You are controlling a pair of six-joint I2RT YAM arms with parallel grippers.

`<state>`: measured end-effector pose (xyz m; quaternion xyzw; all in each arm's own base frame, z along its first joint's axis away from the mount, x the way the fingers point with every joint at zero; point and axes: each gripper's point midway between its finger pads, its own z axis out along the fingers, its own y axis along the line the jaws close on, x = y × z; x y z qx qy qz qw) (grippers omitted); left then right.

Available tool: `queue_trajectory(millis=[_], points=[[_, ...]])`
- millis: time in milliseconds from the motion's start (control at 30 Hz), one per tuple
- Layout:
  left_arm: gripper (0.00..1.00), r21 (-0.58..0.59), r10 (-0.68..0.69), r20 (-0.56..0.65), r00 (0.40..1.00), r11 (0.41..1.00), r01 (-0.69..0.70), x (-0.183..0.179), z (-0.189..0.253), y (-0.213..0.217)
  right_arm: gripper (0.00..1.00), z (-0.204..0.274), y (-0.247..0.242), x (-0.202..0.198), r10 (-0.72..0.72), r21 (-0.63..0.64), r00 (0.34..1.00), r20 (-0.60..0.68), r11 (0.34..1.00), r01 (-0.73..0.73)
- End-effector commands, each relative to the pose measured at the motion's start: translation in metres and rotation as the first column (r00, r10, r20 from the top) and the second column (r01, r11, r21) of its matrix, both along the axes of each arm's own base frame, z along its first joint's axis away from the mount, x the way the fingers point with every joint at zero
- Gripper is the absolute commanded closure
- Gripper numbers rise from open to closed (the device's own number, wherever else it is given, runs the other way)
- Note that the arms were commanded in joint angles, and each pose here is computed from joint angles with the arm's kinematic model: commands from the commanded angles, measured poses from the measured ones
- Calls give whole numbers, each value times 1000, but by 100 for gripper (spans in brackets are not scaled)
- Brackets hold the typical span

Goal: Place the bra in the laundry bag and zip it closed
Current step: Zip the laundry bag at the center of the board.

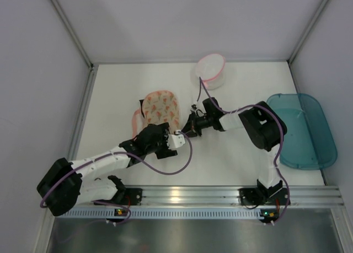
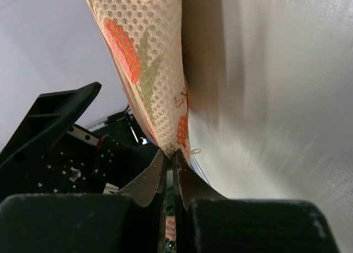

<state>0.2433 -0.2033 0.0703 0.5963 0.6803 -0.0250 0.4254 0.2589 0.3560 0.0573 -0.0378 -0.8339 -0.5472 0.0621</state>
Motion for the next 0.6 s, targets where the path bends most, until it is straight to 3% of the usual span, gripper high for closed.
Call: queue_trajectory(millis=[0, 200, 467, 533, 567], points=[[2, -66, 53, 130, 990, 997, -45, 20, 26, -2, 100, 9, 8, -7, 67, 37, 997, 45, 997, -68], [2, -177, 56, 228, 972, 984, -15, 30, 58, -16, 100, 1, 17, -23, 142, 17, 989, 34, 990, -143], [2, -167, 30, 246, 969, 986, 12, 26, 65, -14, 100, -3, 19, -22, 154, 14, 988, 26, 988, -154], [2, -150, 24, 201, 979, 989, 7, 17, 61, -3, 100, -3, 19, -21, 151, 13, 988, 27, 988, -152], [2, -209, 26, 191, 981, 978, 15, 9, 75, -5, 100, -4, 18, -21, 149, 10, 988, 25, 989, -150]])
